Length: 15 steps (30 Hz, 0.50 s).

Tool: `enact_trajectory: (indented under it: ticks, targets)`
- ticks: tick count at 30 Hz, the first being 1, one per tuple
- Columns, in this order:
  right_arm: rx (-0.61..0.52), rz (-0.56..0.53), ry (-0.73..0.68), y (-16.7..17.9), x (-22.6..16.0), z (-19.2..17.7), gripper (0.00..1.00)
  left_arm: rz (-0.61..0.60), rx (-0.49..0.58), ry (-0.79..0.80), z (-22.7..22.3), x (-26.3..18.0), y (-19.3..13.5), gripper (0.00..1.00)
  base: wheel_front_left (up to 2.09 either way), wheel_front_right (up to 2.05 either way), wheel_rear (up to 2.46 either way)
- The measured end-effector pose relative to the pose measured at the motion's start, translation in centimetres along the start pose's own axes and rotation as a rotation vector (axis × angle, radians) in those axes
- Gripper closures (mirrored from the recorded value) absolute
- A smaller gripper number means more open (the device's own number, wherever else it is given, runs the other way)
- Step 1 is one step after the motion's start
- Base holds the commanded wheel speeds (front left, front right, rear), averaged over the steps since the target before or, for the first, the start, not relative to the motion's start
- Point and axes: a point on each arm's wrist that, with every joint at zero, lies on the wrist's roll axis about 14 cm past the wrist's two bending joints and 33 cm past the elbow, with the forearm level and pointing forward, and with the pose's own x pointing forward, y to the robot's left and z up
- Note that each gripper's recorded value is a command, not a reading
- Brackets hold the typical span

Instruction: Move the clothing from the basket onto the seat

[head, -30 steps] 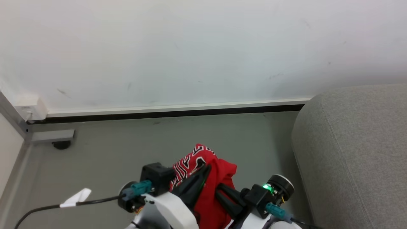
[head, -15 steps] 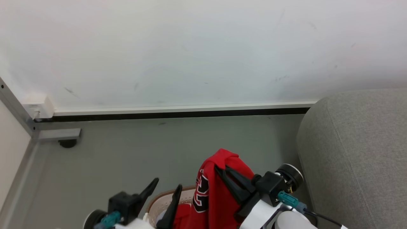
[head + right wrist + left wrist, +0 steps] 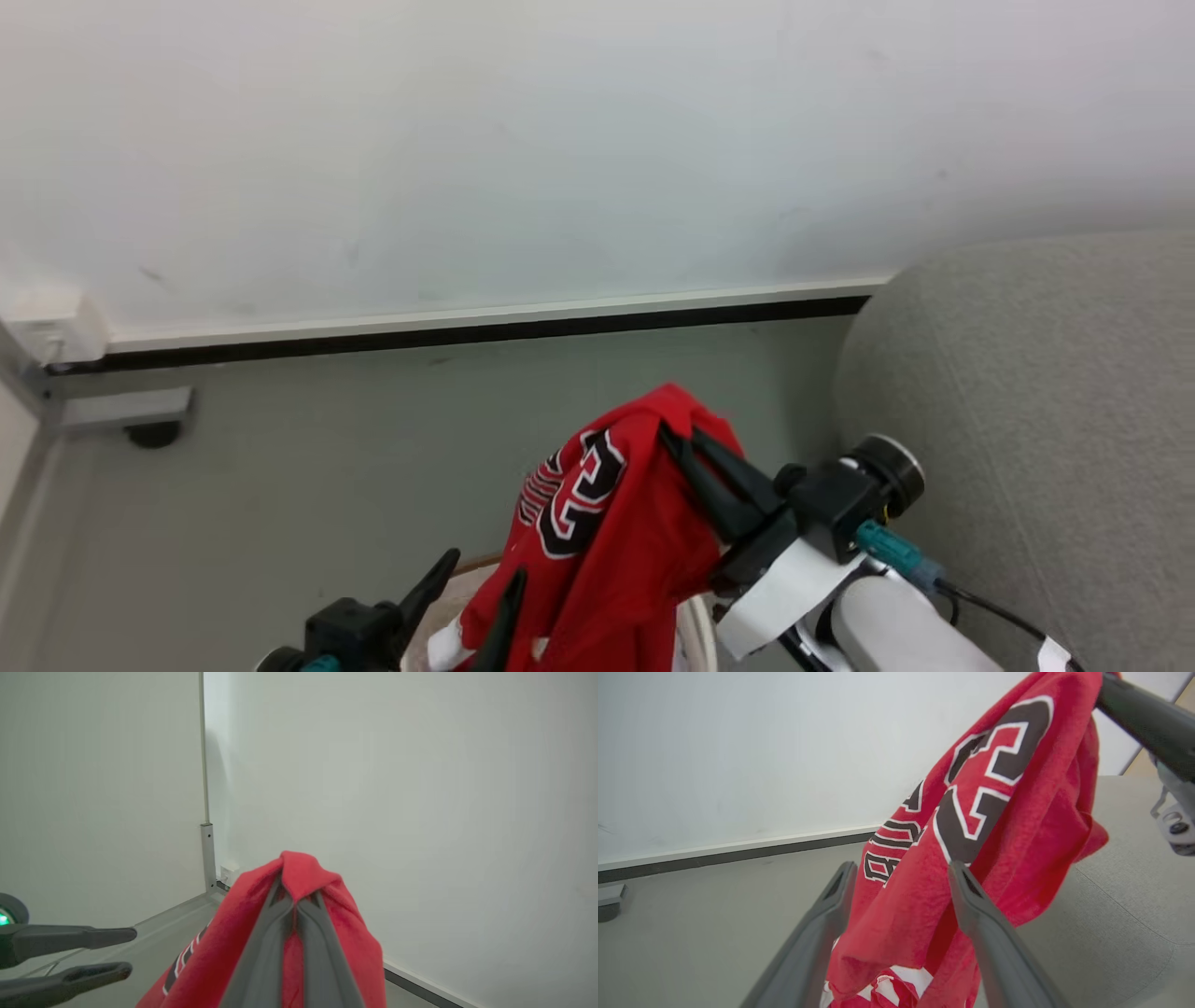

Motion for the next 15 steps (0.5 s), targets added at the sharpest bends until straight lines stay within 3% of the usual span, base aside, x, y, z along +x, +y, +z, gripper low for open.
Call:
enact_trajectory:
  ticks: [8, 15]
  targets:
    - [-0.081, -0.17, -0.078, -6.4, -2.8, 3.8, 1.0, -0.154, -0.017, -0.014, 0.4, 3.2, -4.2, 0.0, 0.0, 0.0, 0.0]
    - [-0.162, -0.362, -0.105, -12.2, -8.1, 6.5, 1.0, -0.356, -0.056, -0.01, 0.4, 5.7, -10.5, 0.0, 0.0, 0.0, 0.0]
